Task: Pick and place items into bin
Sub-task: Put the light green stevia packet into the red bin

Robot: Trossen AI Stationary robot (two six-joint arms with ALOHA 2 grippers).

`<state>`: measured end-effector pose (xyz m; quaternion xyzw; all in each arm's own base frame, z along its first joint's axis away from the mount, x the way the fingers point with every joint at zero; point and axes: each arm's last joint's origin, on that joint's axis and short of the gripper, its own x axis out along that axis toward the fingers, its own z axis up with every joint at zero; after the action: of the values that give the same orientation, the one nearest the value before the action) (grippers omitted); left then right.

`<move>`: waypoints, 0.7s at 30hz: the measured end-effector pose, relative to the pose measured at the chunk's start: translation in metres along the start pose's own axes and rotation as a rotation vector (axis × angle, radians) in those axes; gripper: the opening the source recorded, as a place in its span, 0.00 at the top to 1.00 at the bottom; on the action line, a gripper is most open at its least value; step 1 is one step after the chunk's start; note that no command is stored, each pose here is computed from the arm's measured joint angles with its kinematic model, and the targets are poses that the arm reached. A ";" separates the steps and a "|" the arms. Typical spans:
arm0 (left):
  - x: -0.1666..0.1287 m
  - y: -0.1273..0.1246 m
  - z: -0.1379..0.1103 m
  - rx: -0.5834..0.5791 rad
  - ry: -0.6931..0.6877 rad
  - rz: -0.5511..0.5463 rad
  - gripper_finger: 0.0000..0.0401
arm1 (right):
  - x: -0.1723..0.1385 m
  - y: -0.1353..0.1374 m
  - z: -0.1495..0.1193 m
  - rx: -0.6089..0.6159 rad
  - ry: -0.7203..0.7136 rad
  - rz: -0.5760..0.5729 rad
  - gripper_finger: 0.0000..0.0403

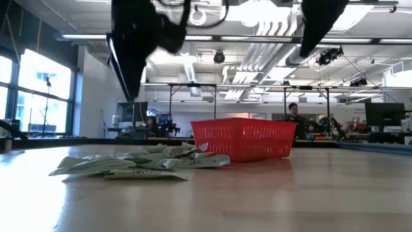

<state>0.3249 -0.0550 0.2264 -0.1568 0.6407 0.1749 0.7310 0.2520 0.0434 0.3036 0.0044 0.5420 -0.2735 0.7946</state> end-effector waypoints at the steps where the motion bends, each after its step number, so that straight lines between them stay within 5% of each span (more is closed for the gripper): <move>1: 0.011 0.002 -0.001 -0.037 -0.006 -0.005 0.30 | 0.003 -0.004 0.004 0.002 -0.007 -0.002 0.13; 6: 0.047 0.012 -0.002 -0.161 0.010 -0.031 0.33 | 0.013 -0.023 0.016 -0.003 0.014 0.023 0.13; 12: 0.062 0.032 0.002 -0.202 -0.038 0.111 0.26 | 0.019 -0.033 0.020 -0.003 0.041 0.031 0.13; 21: 0.074 0.048 0.014 -0.223 -0.047 -0.014 0.23 | 0.020 -0.036 0.020 0.004 0.056 0.027 0.13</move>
<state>0.3240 -0.0018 0.1548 -0.2377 0.5989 0.2435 0.7249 0.2587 -0.0015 0.3047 0.0206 0.5634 -0.2636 0.7827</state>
